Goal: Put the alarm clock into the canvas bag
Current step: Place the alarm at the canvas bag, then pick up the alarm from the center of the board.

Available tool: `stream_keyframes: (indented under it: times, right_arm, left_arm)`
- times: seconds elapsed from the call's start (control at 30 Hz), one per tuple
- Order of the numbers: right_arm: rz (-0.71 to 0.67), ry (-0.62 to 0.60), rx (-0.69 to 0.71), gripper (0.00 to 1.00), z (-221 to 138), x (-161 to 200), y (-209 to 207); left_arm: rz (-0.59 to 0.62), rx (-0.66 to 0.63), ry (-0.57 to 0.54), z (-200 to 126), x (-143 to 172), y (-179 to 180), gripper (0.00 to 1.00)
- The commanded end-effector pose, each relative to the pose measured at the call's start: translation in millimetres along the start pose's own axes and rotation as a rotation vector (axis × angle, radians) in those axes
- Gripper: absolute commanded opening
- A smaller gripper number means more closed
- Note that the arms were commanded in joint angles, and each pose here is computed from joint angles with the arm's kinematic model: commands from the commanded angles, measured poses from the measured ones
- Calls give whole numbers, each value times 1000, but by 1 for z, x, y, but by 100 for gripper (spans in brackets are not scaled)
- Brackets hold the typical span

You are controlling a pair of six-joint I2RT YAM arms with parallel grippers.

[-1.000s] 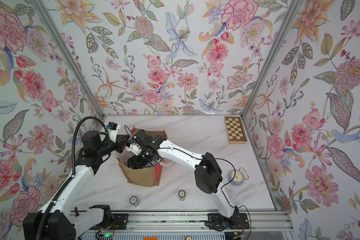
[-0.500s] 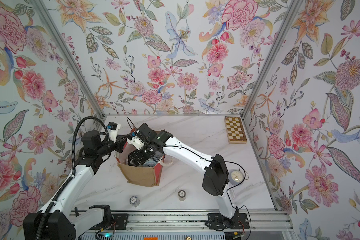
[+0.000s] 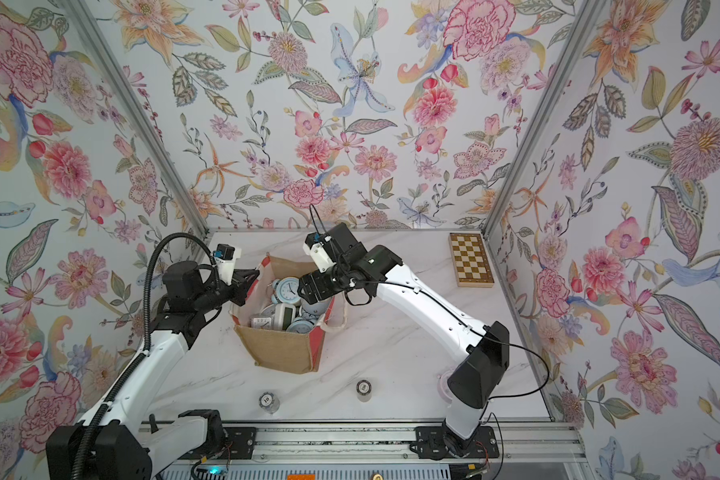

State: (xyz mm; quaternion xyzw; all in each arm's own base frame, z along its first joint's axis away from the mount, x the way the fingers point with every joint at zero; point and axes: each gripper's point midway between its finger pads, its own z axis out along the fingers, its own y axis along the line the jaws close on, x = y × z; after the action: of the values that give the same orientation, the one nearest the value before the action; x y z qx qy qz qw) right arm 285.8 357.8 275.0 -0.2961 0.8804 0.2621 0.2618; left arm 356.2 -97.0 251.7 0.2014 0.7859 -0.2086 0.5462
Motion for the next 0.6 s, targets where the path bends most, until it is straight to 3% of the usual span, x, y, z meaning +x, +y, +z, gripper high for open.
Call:
stream_keyframes:
  times: [0.0, 0.27, 0.57]
  right_arm:
    - [63, -24, 132, 87, -23, 12, -37]
    - [324, -90, 298, 99, -68, 61, -124]
    - [514, -167, 517, 99, -114, 132, -186]
  left_arm:
    - [65, 6, -74, -6, -21, -7, 0]
    - [66, 3, -73, -5, -21, -6, 0]
    - [64, 2, -71, -5, -21, -6, 0]
